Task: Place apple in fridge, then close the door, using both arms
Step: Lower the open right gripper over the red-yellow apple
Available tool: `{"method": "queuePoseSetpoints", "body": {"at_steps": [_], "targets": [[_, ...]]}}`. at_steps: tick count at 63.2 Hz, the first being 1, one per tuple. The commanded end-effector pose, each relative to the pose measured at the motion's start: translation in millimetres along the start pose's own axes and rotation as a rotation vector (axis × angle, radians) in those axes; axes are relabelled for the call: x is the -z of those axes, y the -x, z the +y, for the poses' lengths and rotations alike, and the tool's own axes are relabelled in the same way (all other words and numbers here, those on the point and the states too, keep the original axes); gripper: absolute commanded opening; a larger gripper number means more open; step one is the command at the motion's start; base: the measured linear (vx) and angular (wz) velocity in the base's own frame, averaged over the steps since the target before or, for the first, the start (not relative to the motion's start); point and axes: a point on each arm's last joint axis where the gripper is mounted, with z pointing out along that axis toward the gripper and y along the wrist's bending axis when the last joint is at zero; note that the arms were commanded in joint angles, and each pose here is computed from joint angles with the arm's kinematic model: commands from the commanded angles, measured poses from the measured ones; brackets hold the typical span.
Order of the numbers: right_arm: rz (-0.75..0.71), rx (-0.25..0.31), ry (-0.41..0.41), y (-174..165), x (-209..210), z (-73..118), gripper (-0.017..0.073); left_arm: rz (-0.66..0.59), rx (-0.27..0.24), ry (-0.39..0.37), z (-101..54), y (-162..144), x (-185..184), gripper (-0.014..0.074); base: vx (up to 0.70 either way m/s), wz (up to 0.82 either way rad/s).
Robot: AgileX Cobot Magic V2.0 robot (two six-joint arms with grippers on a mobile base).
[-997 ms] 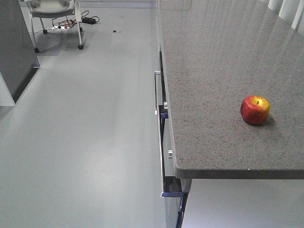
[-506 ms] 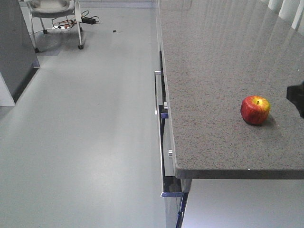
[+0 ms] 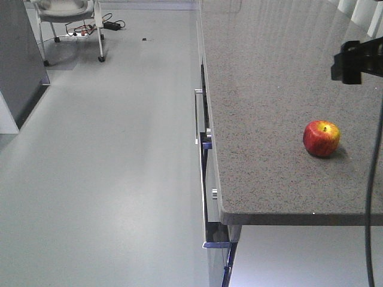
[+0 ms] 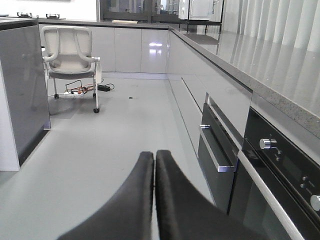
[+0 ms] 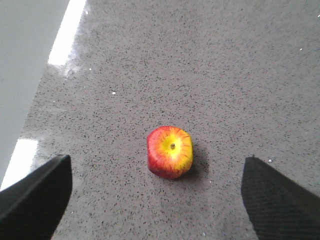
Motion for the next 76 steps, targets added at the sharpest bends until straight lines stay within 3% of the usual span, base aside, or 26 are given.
{"method": "queuePoseSetpoints", "body": {"at_steps": [1,19,76], "targets": [[-0.061,0.003,-0.013,19.7,0.7,-2.8,0.0645,-0.068,0.015,-0.008,-0.1,0.4,0.1,-0.0006,0.00,0.00],[0.083,-0.060,-0.028,17.3,-62.6,-13.2,0.0632,-0.068,0.015,-0.008,-0.1,0.4,0.1,-0.0006,0.00,0.00],[0.184,-0.039,-0.028,-3.0,-150.3,-12.4,0.0606,-0.068,0.015,-0.008,-0.1,0.4,0.1,-0.0006,0.00,0.00]]}}
